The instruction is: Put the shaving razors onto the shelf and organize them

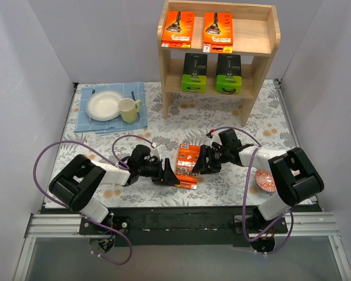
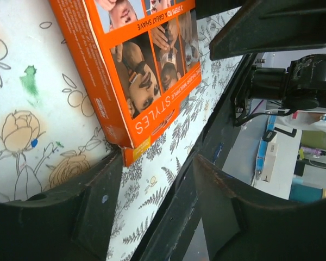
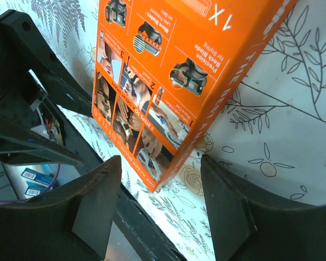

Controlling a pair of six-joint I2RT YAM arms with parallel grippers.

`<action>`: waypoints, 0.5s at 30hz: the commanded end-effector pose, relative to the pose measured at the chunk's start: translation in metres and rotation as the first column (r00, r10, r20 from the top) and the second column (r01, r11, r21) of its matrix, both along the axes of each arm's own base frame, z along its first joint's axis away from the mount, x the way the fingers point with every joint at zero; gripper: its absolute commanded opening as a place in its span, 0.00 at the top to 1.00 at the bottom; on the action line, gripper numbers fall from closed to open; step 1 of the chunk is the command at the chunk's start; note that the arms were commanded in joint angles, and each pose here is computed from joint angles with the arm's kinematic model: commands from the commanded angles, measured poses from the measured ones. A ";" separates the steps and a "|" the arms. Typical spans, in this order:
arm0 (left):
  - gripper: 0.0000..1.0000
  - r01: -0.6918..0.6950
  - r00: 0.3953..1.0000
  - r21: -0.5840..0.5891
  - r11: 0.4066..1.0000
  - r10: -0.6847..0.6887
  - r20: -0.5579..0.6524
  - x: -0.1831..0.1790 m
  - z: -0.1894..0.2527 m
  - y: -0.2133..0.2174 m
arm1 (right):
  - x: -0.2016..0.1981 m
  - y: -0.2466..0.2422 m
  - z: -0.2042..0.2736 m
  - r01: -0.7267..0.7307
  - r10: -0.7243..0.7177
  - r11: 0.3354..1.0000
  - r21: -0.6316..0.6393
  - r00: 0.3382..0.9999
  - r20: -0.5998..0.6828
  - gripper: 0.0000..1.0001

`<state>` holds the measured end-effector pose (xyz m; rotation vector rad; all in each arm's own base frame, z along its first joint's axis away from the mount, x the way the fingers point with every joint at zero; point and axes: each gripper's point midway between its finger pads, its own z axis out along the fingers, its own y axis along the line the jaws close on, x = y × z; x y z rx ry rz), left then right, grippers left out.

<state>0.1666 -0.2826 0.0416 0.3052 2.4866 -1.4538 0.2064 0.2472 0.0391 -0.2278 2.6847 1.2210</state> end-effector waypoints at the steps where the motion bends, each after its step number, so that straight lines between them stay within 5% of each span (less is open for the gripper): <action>1: 0.49 -0.020 1.000 0.015 1.000 0.020 -0.023 0.003 -0.013 -0.005 | -0.006 -0.003 -0.007 0.011 -0.011 1.000 -0.007 0.999 -0.030 0.32; 5: 0.67 -0.012 1.000 -0.005 1.000 0.012 -0.023 0.006 -0.010 -0.017 | -0.008 -0.004 -0.011 0.019 -0.020 1.000 -0.013 0.998 -0.056 0.32; 15: 0.94 -0.052 0.994 0.012 0.999 0.053 -0.097 0.010 -0.017 -0.026 | -0.005 -0.003 -0.008 0.029 -0.029 1.000 0.004 0.999 -0.037 0.31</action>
